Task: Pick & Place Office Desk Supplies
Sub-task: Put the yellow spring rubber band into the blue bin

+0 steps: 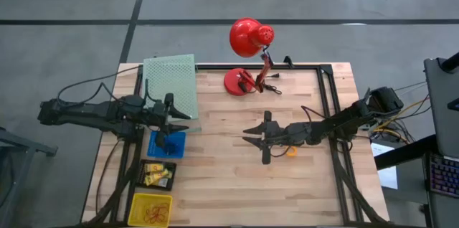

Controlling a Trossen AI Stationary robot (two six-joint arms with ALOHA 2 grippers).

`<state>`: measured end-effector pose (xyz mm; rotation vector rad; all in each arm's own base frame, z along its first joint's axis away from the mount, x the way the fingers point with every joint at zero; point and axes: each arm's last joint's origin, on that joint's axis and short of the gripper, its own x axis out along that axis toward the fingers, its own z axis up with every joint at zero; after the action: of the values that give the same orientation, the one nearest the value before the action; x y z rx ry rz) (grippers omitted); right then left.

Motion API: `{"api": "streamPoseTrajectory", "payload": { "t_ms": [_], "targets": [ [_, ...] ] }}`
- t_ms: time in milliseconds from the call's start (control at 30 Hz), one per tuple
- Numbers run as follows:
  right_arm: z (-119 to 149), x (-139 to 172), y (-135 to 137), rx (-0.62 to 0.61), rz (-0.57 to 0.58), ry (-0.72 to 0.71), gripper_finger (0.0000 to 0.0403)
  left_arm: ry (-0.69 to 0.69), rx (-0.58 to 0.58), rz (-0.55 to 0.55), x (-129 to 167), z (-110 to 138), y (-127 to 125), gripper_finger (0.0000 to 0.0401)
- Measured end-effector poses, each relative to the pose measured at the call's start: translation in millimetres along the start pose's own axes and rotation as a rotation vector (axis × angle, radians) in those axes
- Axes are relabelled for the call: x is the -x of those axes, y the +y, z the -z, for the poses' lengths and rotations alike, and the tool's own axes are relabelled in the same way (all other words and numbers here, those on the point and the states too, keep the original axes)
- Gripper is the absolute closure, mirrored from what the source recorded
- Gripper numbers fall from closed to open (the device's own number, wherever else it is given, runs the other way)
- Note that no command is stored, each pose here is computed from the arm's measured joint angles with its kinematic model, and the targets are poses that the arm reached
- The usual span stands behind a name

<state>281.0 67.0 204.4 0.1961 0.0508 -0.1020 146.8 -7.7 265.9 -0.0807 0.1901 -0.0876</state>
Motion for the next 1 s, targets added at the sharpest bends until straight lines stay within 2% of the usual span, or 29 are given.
{"api": "streamPoseTrajectory", "payload": {
  "t_ms": [300, 467, 533, 633, 733, 900, 1000],
  "targets": [
    [-1, 0, 0, -0.001, 0.0, -0.003, 0.029, 0.0, 0.0, 0.0, 0, 0, 0, 0.0228],
    [-14, -7, 6, -0.031, -0.016, -0.036, 0.0281, 0.001, 0.0, 0.0, 0, 0, 0, 0.0228],
    [-19, -10, 9, -0.019, -0.036, -0.001, 0.0279, 0.003, 0.0, -0.001, 0, 0, 0, 0.0228],
    [-27, -15, 14, 0.017, -0.034, 0.133, 0.0276, 0.008, 0.0, -0.001, 0, 1, 0, 0.0228],
    [-36, -18, 17, -0.007, 0.034, 0.339, 0.0276, 0.009, 0.0, -0.001, 0, 1, 0, 0.0228],
    [-49, -16, 20, -0.152, 0.229, 0.658, 0.0279, 0.011, 0.0, -0.001, 0, 1, 0, 0.0228],
    [-51, -13, 21, -0.232, 0.36, 0.785, 0.0279, 0.016, 0.0, -0.002, 0, 2, 0, 0.0228]
  ]
}}
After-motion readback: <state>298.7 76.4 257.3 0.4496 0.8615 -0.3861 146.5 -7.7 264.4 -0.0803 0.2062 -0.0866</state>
